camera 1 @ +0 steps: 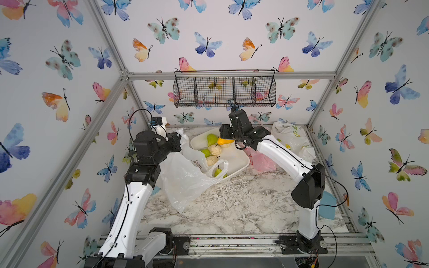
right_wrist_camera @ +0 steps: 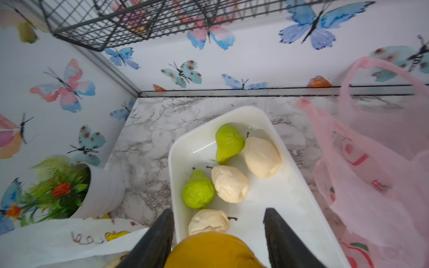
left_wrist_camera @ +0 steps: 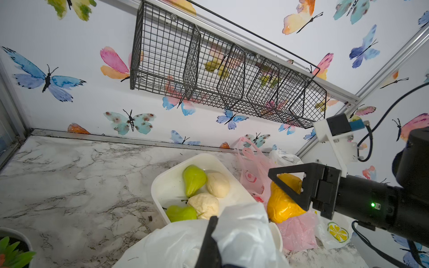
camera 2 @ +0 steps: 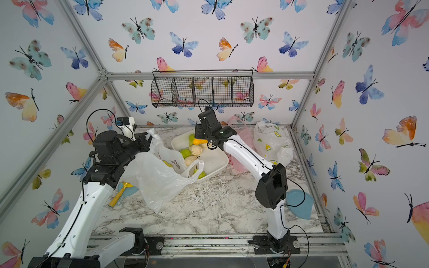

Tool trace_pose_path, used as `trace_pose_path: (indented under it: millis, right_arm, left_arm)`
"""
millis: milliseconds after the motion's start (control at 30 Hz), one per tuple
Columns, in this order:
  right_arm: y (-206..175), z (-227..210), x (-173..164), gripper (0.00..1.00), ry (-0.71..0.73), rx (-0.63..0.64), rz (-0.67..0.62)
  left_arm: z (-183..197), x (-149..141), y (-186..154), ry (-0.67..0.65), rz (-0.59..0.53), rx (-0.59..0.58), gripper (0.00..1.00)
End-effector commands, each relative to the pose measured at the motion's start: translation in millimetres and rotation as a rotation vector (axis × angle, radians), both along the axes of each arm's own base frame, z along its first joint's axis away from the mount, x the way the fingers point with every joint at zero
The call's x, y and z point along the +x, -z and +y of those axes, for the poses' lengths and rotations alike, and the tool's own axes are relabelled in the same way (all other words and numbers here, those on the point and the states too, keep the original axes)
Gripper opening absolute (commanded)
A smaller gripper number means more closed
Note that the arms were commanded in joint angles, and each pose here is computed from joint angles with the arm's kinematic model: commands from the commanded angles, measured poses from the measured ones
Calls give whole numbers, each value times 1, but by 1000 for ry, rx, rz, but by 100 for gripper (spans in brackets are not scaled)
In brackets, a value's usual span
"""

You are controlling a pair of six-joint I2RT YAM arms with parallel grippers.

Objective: Place the pears into plastic bags & tie knots
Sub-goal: Place the pear in the plastic bag.

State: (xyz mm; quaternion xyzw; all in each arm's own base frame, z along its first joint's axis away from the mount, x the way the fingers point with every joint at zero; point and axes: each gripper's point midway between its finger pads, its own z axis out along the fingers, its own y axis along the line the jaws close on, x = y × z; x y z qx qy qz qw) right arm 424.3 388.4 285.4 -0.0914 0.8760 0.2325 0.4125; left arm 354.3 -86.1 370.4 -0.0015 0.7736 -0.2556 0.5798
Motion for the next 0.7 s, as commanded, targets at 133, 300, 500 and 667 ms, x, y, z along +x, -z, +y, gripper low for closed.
trace_pose_path:
  millis: [133,300,500,667]
  right_arm:
    - [18,113,-84,45,-280,171,147]
    - [61,141,-96,53,-299,197,242]
    - [77,159,-125,66,-415,195,324]
    - [83,143,-140,82,-484,108,360]
  left_arm:
    - [-4,4,-7,17,-26,-1,0]
    - [-6,9,-11,23,-35,-6,0]
    - [-5,13,-6,14,-29,3,0]
    - [-5,13,-8,13,-40,-1,0]
